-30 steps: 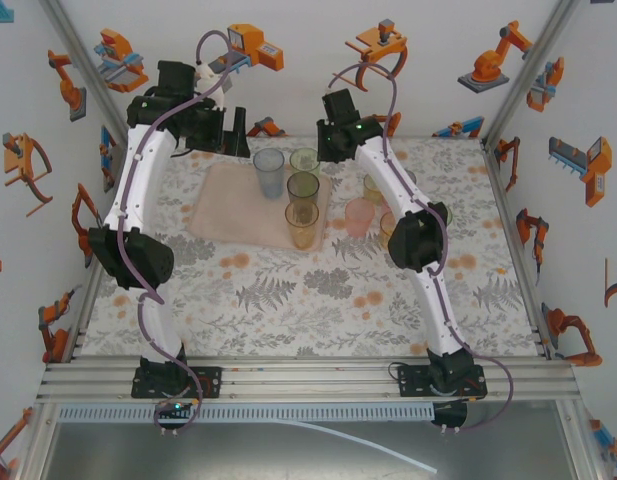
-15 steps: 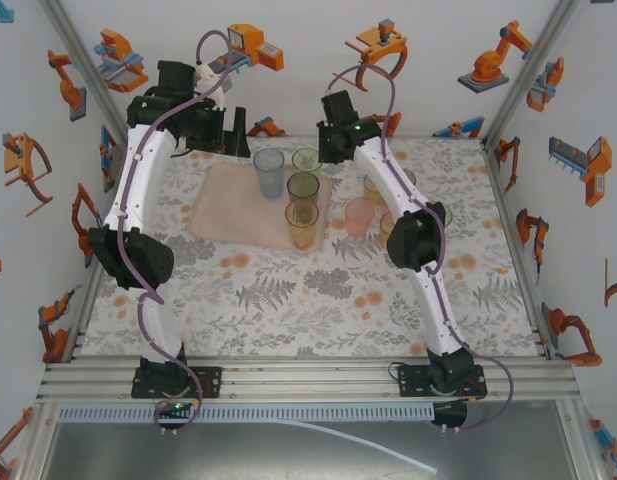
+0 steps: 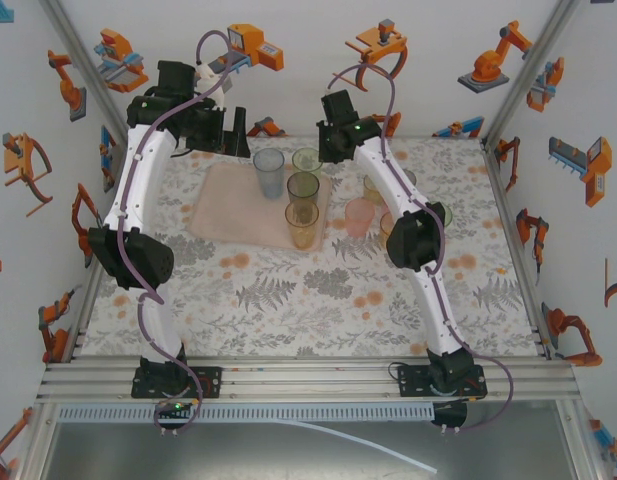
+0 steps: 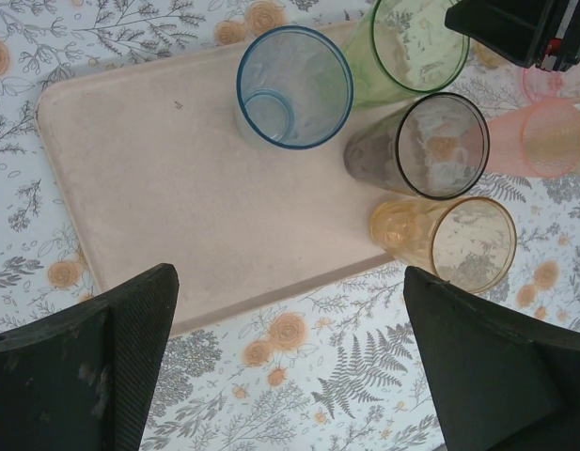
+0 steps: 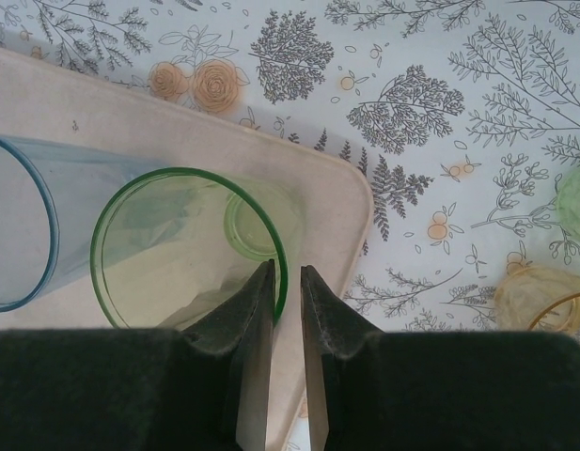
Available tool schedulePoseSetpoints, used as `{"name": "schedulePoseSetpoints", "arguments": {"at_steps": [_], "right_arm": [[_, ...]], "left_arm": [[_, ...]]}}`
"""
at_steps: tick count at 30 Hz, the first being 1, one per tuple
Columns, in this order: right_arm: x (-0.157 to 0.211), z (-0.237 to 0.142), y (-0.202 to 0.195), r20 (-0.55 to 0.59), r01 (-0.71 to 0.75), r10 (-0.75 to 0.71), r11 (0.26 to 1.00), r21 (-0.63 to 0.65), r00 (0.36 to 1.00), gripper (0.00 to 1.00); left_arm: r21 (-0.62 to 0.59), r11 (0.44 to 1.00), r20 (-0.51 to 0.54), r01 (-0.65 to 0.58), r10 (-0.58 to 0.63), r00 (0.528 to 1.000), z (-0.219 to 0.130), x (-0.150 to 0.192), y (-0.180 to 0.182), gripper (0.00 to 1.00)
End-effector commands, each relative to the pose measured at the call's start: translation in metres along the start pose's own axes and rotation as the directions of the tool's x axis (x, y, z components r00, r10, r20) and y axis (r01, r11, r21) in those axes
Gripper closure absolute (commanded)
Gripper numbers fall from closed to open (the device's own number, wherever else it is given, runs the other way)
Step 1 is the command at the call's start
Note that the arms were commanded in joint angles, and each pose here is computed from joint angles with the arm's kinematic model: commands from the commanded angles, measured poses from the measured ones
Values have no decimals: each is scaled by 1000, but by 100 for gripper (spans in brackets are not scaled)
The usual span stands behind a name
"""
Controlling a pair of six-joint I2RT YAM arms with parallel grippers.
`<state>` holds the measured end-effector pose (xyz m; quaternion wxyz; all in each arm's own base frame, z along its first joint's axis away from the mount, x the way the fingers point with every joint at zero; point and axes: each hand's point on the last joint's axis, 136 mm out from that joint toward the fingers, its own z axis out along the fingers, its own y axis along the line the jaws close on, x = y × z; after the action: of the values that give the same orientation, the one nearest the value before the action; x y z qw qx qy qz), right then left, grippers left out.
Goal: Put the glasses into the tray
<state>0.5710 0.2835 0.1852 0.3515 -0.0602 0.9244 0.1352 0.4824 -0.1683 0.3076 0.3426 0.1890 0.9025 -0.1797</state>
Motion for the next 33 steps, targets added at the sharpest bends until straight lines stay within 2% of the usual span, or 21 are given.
{"name": "schedulePoseSetpoints", "arguments": {"at_steps": [1, 3, 13, 25, 33], "right_arm": [[-9, -7, -6, 22, 12, -13, 1000, 28, 1000, 79], [-8, -6, -6, 18, 16, -17, 999, 28, 1000, 82], [-6, -4, -8, 15, 18, -19, 999, 36, 1000, 83], [-13, -12, -8, 35, 28, -29, 999, 43, 999, 93], [-17, -18, -7, 46, 31, -33, 999, 41, 998, 94]], "left_arm": [[16, 1000, 7, 12, -13, 1000, -12, 0, -7, 3], [15, 1000, 8, 11, -12, 1000, -12, 0, -7, 3], [15, 1000, 7, 12, -13, 1000, -11, 0, -6, 3], [17, 1000, 6, 15, -15, 1000, -11, 0, -7, 3], [17, 1000, 7, 18, -18, 1000, -11, 0, -7, 3]]}}
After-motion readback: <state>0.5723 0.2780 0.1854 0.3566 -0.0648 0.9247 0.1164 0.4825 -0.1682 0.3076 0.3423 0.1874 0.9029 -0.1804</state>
